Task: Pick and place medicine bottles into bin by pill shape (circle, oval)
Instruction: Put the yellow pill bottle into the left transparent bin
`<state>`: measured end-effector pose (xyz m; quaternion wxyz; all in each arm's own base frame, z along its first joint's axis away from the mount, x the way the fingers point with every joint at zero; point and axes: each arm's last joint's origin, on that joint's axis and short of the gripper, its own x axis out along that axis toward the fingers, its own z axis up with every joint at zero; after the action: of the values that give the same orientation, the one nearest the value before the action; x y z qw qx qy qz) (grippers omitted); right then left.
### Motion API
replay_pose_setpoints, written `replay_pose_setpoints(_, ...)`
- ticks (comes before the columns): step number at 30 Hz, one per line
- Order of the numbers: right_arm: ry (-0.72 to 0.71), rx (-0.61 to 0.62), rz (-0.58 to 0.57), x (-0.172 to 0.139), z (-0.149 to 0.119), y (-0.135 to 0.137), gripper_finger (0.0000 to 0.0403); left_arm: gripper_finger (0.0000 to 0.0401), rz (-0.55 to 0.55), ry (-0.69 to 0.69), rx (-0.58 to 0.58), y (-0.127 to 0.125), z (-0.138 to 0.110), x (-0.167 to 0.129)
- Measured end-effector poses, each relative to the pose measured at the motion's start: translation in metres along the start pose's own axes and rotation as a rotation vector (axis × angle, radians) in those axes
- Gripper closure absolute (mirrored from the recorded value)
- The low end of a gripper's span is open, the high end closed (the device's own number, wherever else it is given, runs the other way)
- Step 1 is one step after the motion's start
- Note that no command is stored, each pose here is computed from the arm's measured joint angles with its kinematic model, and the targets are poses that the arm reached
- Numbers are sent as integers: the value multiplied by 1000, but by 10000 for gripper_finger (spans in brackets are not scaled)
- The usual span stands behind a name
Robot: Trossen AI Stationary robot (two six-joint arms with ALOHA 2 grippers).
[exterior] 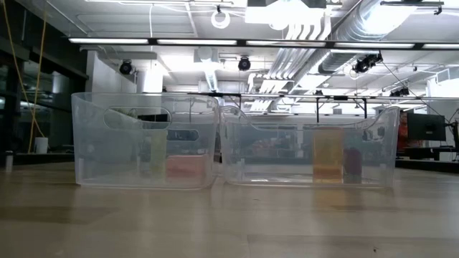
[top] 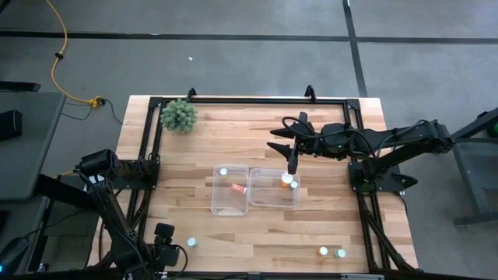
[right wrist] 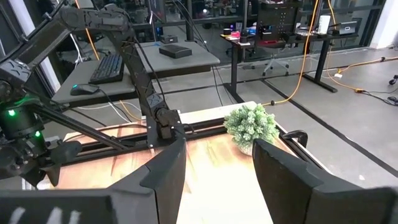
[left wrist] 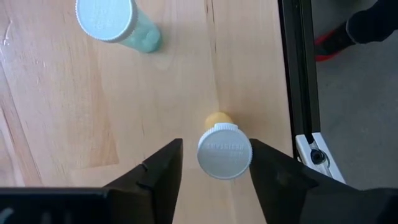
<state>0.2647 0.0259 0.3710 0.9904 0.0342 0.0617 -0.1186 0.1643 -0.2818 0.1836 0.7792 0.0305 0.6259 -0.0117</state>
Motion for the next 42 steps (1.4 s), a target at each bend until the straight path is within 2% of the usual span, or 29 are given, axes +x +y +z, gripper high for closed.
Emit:
replay_pose_setpoints(15,0,0,0,0,0,0,224,285,1,-2,8,0,0,0)
replay_pose_setpoints(20,0,0,0,0,0,0,224,292,0,1,0,2,2,0)
replay_pose_setpoints(24,0,0,0,0,0,0,224,289,-13,-5,-10,9,6,-10)
replay_pose_setpoints(27,0,0,0,0,0,0,224,289,-49,-32,14,18,8,-28)
replay_pose_setpoints(32,0,0,0,0,0,0,224,289,-153,-121,33,49,11,-78)
replay_pose_setpoints(38,2,0,0,0,0,0,224,288,-330,-303,-56,116,15,-144)
replay_pose_setpoints(42,5,16,0,0,-1,0,224,288,-291,-475,-170,168,20,-168)
